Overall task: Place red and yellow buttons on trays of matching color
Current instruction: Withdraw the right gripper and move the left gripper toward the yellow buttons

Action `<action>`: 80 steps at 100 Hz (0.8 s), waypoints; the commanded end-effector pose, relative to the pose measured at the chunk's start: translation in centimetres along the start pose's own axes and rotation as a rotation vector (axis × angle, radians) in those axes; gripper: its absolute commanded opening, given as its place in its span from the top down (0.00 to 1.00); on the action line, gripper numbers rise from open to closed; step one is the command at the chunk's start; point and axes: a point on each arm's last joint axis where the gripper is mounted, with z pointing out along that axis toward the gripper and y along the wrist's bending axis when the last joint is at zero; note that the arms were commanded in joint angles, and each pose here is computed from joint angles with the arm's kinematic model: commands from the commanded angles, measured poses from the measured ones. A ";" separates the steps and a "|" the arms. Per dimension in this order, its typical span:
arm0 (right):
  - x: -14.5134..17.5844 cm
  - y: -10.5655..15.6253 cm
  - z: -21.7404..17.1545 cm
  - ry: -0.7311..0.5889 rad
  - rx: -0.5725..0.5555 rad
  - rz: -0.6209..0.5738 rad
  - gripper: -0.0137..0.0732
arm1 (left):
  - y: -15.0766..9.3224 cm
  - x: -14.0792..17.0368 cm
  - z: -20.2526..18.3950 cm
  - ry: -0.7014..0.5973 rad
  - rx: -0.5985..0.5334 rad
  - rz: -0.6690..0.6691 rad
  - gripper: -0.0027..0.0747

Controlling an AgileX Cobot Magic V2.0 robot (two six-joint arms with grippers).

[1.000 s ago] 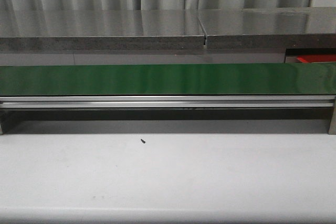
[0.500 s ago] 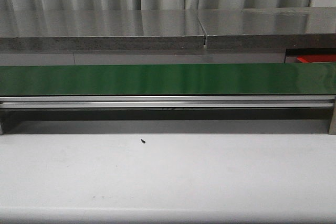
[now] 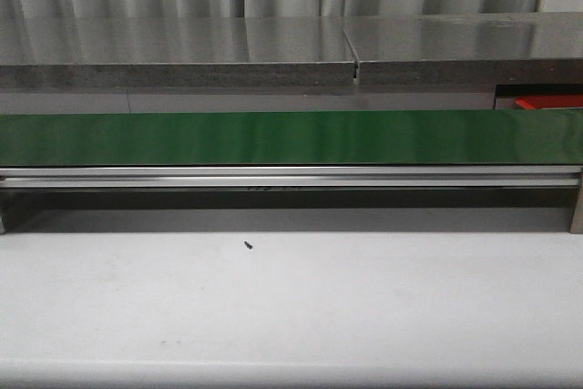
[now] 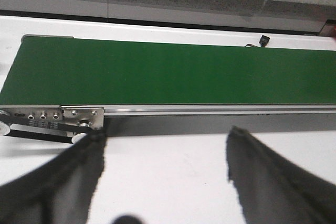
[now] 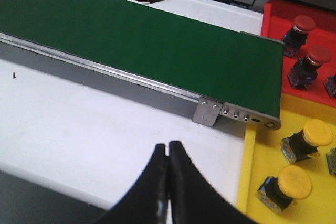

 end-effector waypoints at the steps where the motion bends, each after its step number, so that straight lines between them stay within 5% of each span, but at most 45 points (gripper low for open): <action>1: -1.2 -0.2 -0.5 -0.079 0.025 -0.003 0.92 | 0.0 -1.5 -0.3 -0.087 -0.011 -0.015 0.10; 21: -1.2 -0.2 -0.5 -0.079 0.025 -0.003 0.92 | 0.0 -2.8 -0.1 -0.089 -0.026 -0.035 0.11; 54: -1.2 -0.2 -0.5 -0.079 0.025 -0.003 0.92 | 1.8 -11.0 4.9 -0.019 -0.174 -0.131 0.11; 80: -1.2 -0.2 -0.5 -0.079 0.025 -0.003 0.92 | 7.1 -14.6 11.3 0.075 -0.302 -0.232 0.11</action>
